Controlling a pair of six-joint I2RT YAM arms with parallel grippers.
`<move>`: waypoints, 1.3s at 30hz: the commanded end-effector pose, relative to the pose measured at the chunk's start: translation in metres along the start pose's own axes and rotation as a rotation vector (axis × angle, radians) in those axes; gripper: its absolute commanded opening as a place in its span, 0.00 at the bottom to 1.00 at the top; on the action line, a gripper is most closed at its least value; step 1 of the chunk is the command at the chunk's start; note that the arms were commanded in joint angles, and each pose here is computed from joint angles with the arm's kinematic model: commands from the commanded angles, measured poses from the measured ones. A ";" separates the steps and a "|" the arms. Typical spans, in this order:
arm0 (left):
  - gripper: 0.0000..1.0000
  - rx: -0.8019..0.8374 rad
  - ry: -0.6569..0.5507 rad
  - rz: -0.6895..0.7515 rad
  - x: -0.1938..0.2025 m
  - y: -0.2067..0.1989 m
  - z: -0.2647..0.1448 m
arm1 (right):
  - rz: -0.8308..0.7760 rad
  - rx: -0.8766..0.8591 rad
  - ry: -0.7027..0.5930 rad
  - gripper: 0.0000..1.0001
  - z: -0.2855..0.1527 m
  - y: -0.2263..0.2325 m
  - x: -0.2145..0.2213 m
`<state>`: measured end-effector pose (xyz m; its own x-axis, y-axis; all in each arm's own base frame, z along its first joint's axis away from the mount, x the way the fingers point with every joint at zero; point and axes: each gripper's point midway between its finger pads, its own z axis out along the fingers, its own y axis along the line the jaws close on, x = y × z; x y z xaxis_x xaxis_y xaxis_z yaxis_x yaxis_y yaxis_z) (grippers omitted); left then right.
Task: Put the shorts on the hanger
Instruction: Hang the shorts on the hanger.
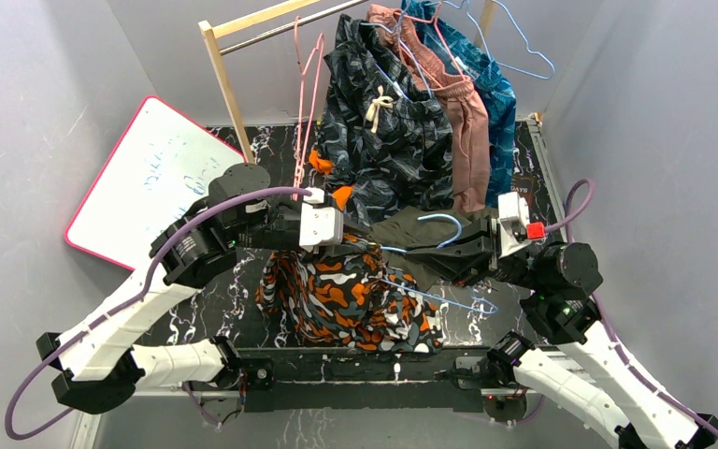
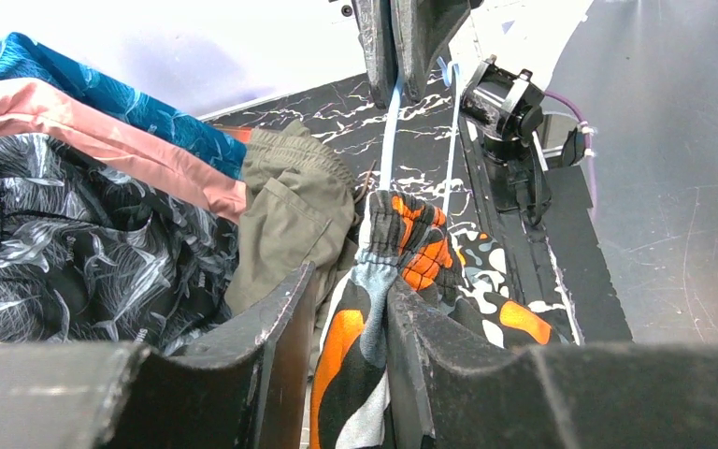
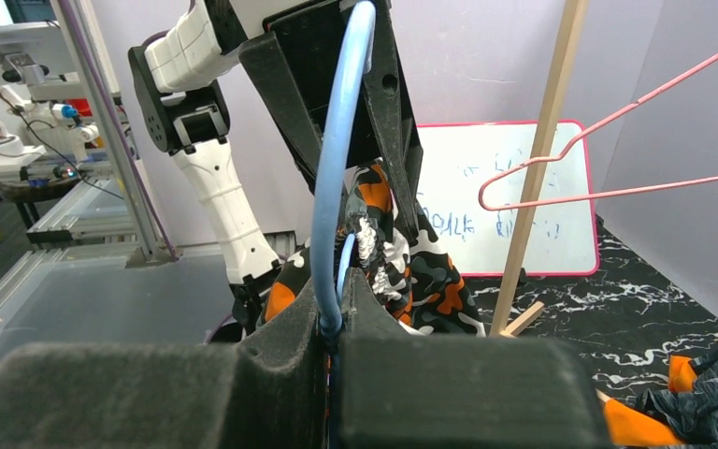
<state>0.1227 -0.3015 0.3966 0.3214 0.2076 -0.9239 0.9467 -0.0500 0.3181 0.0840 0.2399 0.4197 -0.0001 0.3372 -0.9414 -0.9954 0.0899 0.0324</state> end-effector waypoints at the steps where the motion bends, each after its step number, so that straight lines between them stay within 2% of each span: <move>1: 0.30 0.013 -0.030 0.010 -0.008 0.000 0.001 | -0.061 -0.055 -0.105 0.00 0.003 0.014 -0.035; 4: 0.33 0.025 -0.013 0.000 -0.003 -0.002 0.003 | -0.063 -0.054 -0.114 0.00 0.004 0.014 -0.037; 5: 0.30 0.033 -0.006 -0.006 -0.001 -0.003 0.004 | -0.063 -0.058 -0.118 0.00 0.004 0.014 -0.038; 6: 0.23 0.041 -0.001 -0.011 0.000 -0.004 0.005 | -0.062 -0.059 -0.120 0.00 0.004 0.014 -0.038; 8: 0.00 0.050 0.004 -0.017 0.002 -0.004 0.007 | -0.057 -0.068 -0.119 0.00 0.006 0.015 -0.037; 13: 0.00 0.000 -0.012 0.012 -0.007 0.005 0.002 | -0.040 -0.043 -0.091 0.00 0.004 0.011 -0.030; 14: 0.00 -0.031 -0.023 0.027 -0.010 0.008 -0.002 | -0.036 -0.026 -0.085 0.04 0.002 0.009 -0.028; 19: 0.00 -0.196 -0.109 0.110 -0.033 0.023 -0.027 | -0.034 0.049 -0.066 0.44 -0.010 0.004 -0.022; 22: 0.00 -0.242 -0.097 0.116 -0.033 0.026 -0.037 | -0.040 0.098 -0.071 0.56 -0.017 0.002 -0.024; 29: 0.00 -0.400 -0.087 0.125 -0.029 0.031 -0.071 | -0.062 0.303 -0.132 0.64 -0.049 -0.012 -0.037; 34: 0.00 -0.572 -0.116 0.154 -0.037 0.040 -0.108 | -0.045 0.498 -0.217 0.76 -0.092 -0.021 -0.043; 39: 0.00 -0.634 -0.192 0.175 -0.056 0.043 -0.125 | 0.040 0.542 -0.180 0.74 -0.103 -0.024 -0.017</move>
<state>0.1383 -0.2080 0.4480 0.4604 0.1511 -0.8748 0.7749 0.4122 0.4791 0.0771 0.1337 0.4320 0.1266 0.5196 -0.8450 -0.8644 0.4757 0.1630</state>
